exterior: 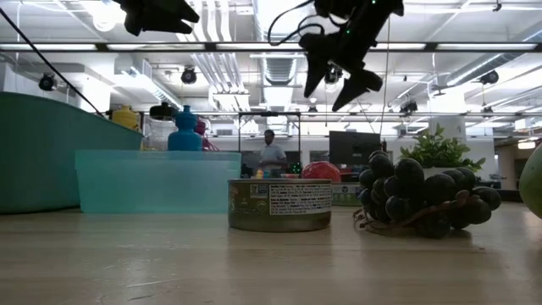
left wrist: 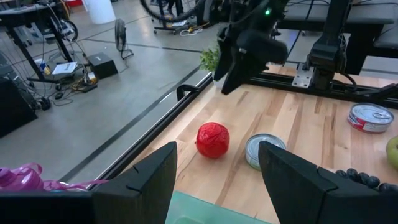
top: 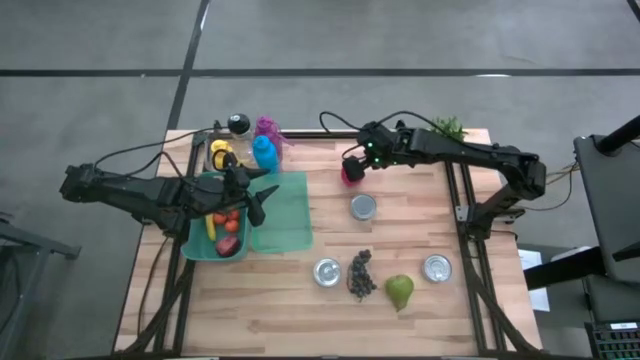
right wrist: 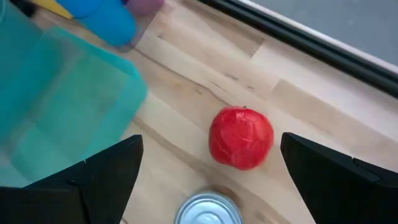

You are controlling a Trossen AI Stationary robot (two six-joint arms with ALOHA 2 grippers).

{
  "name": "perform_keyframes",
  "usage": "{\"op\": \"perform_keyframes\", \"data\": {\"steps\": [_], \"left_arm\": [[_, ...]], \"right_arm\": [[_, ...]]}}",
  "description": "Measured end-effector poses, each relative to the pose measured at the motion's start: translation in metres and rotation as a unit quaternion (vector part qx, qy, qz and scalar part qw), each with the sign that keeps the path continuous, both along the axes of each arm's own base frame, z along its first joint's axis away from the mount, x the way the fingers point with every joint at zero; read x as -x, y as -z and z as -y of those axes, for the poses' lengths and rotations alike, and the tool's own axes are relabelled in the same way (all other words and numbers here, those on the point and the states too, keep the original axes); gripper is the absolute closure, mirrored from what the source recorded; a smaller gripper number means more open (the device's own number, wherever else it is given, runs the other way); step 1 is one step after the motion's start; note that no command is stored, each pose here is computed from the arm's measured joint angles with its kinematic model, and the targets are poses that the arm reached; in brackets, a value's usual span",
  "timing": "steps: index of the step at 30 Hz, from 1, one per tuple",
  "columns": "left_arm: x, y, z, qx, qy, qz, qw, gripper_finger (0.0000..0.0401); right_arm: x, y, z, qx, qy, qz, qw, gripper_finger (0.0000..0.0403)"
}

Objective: Pick & Place Food Item
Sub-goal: Put the red apple into the green bin

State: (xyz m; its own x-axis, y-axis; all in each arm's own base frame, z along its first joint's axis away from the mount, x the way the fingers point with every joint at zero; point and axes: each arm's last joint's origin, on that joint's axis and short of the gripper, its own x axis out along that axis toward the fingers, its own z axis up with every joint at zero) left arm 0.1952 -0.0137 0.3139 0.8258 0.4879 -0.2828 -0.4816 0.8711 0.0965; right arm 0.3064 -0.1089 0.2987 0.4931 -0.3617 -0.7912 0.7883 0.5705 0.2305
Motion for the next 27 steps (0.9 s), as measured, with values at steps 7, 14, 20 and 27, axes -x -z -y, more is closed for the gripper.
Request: {"op": "perform_keyframes", "data": {"steps": [7,14,20,27], "left_arm": [[0.000,0.000,0.000,0.000,0.000,-0.003,1.000,0.0171],[0.000,0.000,0.000,0.000,0.000,-0.003,1.000,0.0171],[0.000,0.001,0.000,0.000,0.000,-0.003,1.000,0.0171],[0.000,0.001,0.000,-0.001,0.000,-0.004,1.000,0.0171]], "right_arm": [[-0.010,0.025,0.018,-0.015,0.025,-0.032,0.999,0.0005],[-0.016,0.049,0.032,-0.032,0.051,-0.062,0.996,0.0005],[-0.024,0.067,0.039,-0.027,0.112,-0.070,0.991,0.0005],[-0.035,0.090,0.042,-0.037,0.108,-0.085,0.990,0.0006]]}}
